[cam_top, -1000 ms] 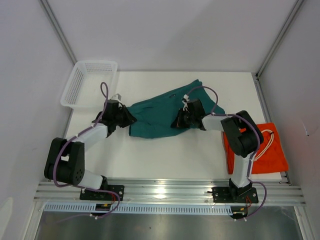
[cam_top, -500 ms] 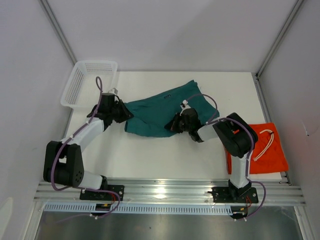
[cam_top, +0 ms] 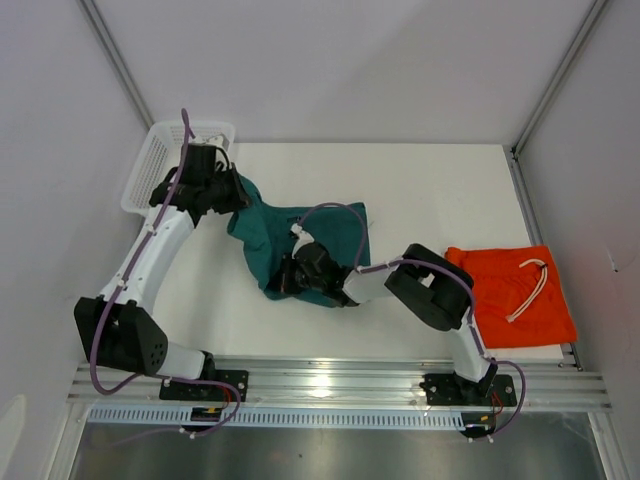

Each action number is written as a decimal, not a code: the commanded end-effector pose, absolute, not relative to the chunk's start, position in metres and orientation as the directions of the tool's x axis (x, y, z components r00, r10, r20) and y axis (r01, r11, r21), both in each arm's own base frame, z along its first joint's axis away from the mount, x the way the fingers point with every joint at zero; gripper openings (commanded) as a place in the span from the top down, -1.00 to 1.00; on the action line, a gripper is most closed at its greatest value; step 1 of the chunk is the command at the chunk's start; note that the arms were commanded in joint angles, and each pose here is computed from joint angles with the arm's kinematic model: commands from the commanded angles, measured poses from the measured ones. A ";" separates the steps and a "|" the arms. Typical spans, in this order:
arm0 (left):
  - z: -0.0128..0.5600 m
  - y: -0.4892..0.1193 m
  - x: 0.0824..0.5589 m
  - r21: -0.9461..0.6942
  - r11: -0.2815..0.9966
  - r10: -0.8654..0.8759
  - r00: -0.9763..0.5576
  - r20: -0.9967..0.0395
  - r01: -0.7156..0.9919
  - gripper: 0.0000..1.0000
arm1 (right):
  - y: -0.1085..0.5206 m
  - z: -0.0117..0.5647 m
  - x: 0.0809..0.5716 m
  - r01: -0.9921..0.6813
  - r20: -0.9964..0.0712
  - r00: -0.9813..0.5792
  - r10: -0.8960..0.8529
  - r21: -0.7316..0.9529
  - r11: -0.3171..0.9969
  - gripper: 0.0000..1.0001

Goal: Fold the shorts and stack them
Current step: Fold the shorts

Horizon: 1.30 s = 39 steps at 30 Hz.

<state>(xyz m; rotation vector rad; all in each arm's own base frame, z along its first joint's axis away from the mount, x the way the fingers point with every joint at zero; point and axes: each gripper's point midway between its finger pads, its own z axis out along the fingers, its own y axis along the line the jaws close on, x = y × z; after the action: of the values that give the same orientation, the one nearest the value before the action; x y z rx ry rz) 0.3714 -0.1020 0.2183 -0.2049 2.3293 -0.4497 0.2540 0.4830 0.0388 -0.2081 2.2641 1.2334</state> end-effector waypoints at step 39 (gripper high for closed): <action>0.243 -0.107 0.352 0.011 0.995 0.078 -0.728 -0.682 0.096 0.99 | 0.242 0.028 0.362 -0.093 -0.473 -0.874 0.109 0.384 0.918 1.00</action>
<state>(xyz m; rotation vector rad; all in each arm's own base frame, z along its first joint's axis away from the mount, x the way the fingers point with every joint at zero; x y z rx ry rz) 0.3433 -0.1043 0.2227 0.0782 2.4477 -0.0815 0.3662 0.2518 0.0433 0.0315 2.5253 0.6492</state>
